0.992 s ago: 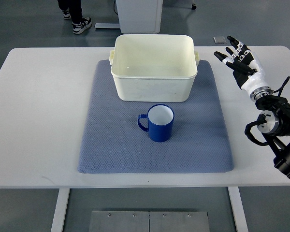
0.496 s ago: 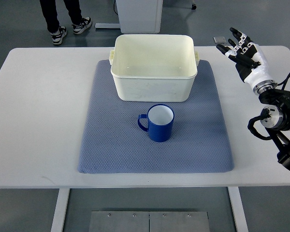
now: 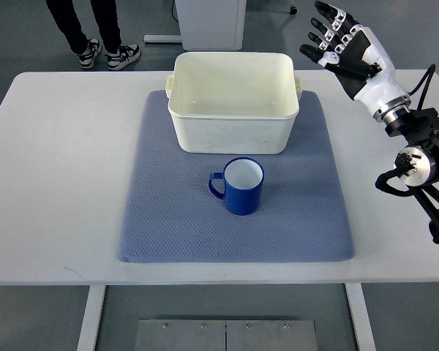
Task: Place cup in box with right hand
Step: 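Swing the right hand over the cream box toward the blue mug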
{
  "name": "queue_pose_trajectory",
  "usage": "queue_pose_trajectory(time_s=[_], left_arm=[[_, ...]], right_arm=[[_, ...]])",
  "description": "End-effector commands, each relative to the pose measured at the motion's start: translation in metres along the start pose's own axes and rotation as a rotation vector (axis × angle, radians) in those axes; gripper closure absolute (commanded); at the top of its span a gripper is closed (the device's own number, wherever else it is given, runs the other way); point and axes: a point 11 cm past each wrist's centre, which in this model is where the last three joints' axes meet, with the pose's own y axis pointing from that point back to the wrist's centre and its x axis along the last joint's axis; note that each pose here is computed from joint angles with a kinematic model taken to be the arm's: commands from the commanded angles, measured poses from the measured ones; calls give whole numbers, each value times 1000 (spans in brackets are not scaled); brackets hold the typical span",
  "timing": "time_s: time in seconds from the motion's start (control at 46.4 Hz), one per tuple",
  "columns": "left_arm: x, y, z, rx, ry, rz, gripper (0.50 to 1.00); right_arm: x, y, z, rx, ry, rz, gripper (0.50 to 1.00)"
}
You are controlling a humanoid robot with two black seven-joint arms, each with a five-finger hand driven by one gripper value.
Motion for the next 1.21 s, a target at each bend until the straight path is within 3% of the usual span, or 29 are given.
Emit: queue_pose_trajectory(time_s=[0.0, 0.28, 0.647, 0.905, 1.186], left_arm=[[0, 0, 0, 0, 0, 0, 500], [0, 0, 0, 0, 0, 0, 500], [0, 0, 0, 0, 0, 0, 500], [0, 0, 0, 0, 0, 0, 500], [0, 0, 0, 0, 0, 0, 500]], right_arm=[[-15, 0, -2, 5, 16, -50, 500], [-66, 4, 1, -3, 107, -221, 500], [-101, 10, 26, -64, 206, -354, 500], [-116, 17, 48, -106, 234, -404, 500], [-106, 19, 61, -138, 264, -379, 500]])
